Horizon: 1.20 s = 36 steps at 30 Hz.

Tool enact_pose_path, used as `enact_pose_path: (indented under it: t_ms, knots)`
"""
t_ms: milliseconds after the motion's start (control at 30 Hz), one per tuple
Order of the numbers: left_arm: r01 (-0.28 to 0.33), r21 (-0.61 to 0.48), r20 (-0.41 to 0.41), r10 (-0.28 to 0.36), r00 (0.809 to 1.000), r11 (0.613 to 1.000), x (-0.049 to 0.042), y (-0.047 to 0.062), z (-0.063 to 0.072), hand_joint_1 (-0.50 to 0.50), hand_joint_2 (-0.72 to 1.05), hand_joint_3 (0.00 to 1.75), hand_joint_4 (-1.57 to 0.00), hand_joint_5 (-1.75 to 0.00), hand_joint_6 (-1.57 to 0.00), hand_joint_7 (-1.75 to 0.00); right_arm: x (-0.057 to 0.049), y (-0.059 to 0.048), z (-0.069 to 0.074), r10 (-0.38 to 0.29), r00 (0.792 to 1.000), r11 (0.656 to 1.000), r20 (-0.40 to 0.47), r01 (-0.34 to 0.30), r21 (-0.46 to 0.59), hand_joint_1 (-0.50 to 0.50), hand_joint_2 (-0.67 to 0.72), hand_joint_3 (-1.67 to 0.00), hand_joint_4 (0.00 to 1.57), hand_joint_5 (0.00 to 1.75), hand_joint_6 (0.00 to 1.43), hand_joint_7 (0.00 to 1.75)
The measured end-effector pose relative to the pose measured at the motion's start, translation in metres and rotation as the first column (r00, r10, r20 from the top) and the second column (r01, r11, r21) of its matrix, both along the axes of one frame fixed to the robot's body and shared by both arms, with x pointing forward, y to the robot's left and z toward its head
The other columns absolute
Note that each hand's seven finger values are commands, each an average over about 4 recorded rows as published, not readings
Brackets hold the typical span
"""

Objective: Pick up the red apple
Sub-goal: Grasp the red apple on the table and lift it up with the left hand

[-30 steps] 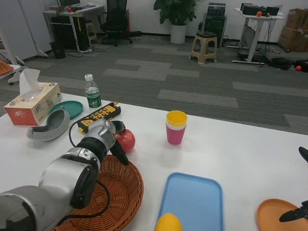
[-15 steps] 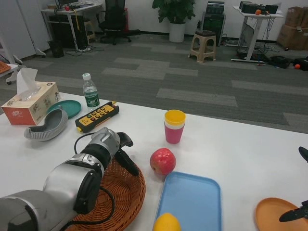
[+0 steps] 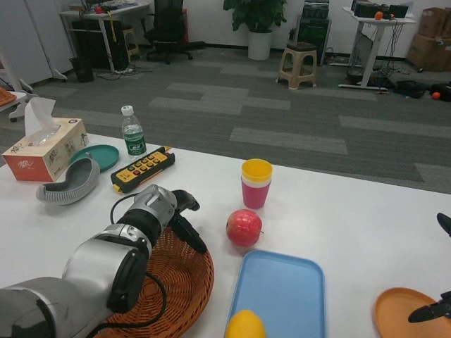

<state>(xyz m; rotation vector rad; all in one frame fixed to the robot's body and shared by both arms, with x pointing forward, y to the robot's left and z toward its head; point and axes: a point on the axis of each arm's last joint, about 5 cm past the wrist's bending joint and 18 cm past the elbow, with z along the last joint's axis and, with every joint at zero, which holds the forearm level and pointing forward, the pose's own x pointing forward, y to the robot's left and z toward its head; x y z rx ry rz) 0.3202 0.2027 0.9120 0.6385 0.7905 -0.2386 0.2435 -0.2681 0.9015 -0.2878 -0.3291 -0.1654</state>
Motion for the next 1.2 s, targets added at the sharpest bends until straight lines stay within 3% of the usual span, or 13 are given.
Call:
enact_pose_path:
  t_ms: [133,433,733,1200]
  knots:
    - [0.02,-0.007,0.063,-0.02,0.998,1.0,0.0019,-0.002,0.007,-0.5,0.25,0.0,0.0,-0.82,0.0,-0.45,0.0,0.0,0.0,0.0,1.0,1.0,0.0,0.0,0.0,-0.46,0.53,0.0,0.62,0.0,0.0,0.0]
    - [0.034,-0.022,0.176,-0.03,0.984,0.999,0.0019,-0.001,0.02,-0.5,0.34,0.0,0.0,-0.82,0.0,-0.45,0.0,0.0,0.0,-0.001,1.0,1.0,-0.001,0.001,0.001,-0.46,0.53,0.0,0.63,0.0,0.0,0.0]
    - [0.12,0.08,0.232,-0.136,0.963,0.99,0.0056,-0.018,0.024,-0.5,0.34,0.0,0.0,-0.82,0.0,-0.44,0.0,0.0,0.0,-0.002,1.0,1.0,-0.001,0.002,0.001,-0.46,0.53,0.0,0.63,0.0,0.0,0.0]
    - [0.191,0.254,0.32,-0.269,0.909,0.948,0.0155,-0.048,0.027,-0.5,0.43,0.0,0.0,-0.87,0.0,-0.42,-0.001,0.0,-0.001,-0.004,1.0,1.0,-0.004,0.004,0.001,-0.46,0.53,0.0,0.63,0.0,0.0,0.0]
